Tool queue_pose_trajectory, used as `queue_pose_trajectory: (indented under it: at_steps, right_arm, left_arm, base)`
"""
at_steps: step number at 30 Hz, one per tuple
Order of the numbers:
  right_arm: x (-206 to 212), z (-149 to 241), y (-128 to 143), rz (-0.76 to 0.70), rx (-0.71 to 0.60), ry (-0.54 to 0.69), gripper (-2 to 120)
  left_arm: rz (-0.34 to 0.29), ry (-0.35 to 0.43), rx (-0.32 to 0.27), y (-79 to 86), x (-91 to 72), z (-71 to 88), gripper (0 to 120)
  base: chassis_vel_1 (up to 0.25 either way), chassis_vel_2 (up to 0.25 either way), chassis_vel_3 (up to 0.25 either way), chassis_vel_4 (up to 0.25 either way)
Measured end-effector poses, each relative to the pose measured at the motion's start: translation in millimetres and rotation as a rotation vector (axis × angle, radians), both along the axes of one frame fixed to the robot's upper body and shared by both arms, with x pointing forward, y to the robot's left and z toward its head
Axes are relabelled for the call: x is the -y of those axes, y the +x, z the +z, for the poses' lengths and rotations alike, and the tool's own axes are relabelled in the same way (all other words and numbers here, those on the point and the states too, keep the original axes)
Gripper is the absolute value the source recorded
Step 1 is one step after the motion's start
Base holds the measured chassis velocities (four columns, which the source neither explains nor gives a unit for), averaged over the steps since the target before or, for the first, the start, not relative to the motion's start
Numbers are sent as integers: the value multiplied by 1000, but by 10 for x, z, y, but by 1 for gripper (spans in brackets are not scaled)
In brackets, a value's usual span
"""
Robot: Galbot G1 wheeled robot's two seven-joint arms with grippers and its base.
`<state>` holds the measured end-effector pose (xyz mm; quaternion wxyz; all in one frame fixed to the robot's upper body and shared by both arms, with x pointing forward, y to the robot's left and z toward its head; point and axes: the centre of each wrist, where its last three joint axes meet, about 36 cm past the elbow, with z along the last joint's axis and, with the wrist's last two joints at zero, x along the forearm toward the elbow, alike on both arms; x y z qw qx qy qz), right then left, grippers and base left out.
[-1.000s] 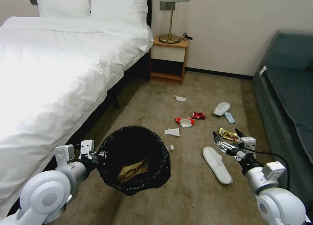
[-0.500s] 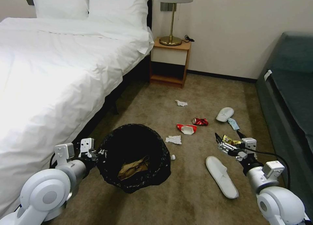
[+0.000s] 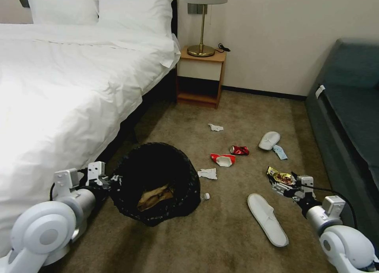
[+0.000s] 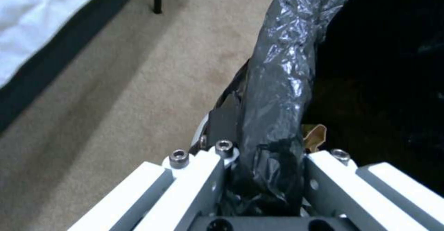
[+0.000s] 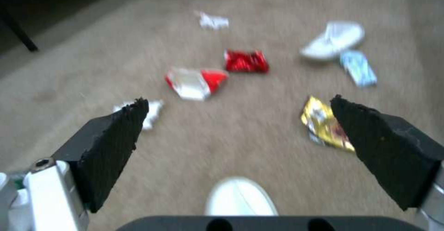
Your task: Pick up the trash bin, then pick up the garbage on the floor and place it into the trash bin.
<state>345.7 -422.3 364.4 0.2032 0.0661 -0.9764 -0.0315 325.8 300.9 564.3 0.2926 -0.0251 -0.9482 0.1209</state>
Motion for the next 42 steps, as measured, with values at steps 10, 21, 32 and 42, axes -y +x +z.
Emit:
queue_pose_trajectory:
  at_steps: [10,21,32,42]
  right_arm:
    - [501,-616,54,27,-170,68,100]
    - [744,-1195,173,90,-246,122,100]
    - [643,-1690,475,132,-276,143,100]
    - [561,-1945,580,82,-325,159,100]
  left_arm:
    - [11,-26,0,41,-12,37,3]
    - [-13,-46,-24,72,81,-81,3]
    - [-23,-55,-27,63,84,-133,3]
    - [-37,-66,-28,56,117,-162,3]
  base:
    - [0,0,0,0]
    - [0,0,0,0]
    - [0,0,0,0]
    - [0,0,0,0]
